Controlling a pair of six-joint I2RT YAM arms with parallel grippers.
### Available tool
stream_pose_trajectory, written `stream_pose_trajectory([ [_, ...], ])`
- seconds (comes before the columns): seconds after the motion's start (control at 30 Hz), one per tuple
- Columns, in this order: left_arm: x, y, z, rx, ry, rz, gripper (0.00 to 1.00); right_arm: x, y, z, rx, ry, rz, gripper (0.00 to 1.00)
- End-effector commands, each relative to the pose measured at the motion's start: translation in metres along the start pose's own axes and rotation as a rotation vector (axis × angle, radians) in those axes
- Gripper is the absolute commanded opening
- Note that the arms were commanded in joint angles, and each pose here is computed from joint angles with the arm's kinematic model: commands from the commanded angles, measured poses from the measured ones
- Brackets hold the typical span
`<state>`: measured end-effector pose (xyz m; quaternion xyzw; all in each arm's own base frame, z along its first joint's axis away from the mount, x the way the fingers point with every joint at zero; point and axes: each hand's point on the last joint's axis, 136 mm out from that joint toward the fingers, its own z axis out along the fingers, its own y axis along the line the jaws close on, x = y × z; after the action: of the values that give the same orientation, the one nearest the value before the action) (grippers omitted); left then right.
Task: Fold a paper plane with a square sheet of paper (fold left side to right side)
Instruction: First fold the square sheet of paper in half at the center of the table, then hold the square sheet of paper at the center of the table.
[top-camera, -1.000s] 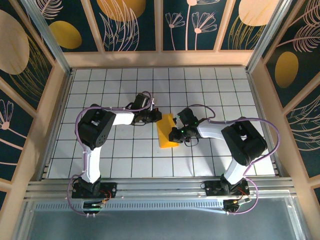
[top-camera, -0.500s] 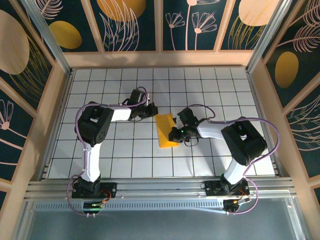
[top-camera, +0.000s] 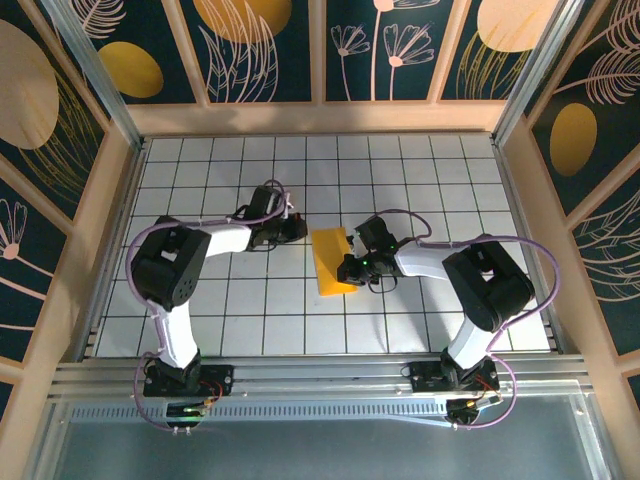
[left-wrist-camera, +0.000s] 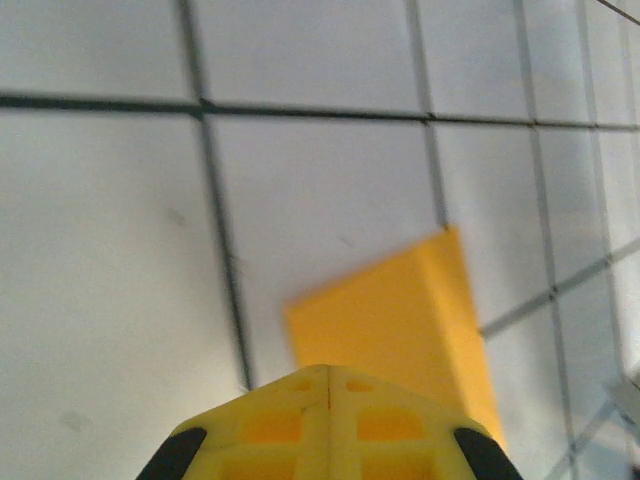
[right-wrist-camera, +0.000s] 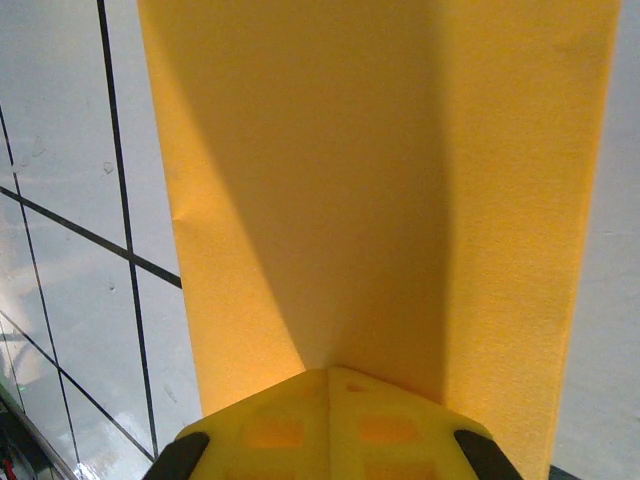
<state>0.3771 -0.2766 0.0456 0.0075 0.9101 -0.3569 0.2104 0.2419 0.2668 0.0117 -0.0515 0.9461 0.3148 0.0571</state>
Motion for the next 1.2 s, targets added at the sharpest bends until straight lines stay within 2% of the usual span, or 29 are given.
stream_pose_trajectory([
  [0.0, 0.036, -0.022, -0.007, 0.048, 0.066, -0.017, 0.0, 0.044, -0.06, 0.011, 0.226, 0.112, 0.091, 0.0],
  [0.2, 0.071, -0.024, 0.004, 0.062, 0.132, -0.072, 0.0, 0.044, -0.06, 0.013, 0.224, 0.115, 0.091, 0.0],
  [0.33, 0.075, -0.023, 0.014, 0.071, 0.149, -0.073, 0.0, 0.044, -0.059, 0.014, 0.223, 0.119, 0.087, 0.0],
  [0.53, 0.079, -0.004, 0.02, -0.019, 0.163, -0.08, 0.0, 0.038, -0.051, 0.012, 0.203, 0.108, 0.08, 0.0],
  [0.67, 0.085, 0.003, 0.021, -0.042, 0.179, -0.078, 0.0, 0.02, -0.023, 0.004, 0.115, 0.065, 0.054, 0.1],
  [0.83, 0.087, 0.008, 0.022, -0.066, 0.191, -0.062, 0.0, -0.012, 0.013, -0.025, -0.011, -0.042, 0.03, 0.29],
  [0.97, 0.088, 0.008, 0.023, -0.068, 0.199, -0.048, 0.0, -0.011, 0.001, -0.045, 0.011, -0.061, 0.039, 0.39],
  [1.17, 0.088, 0.009, 0.024, -0.067, 0.207, -0.038, 0.0, 0.013, -0.035, -0.052, 0.024, -0.011, 0.121, 0.45],
])
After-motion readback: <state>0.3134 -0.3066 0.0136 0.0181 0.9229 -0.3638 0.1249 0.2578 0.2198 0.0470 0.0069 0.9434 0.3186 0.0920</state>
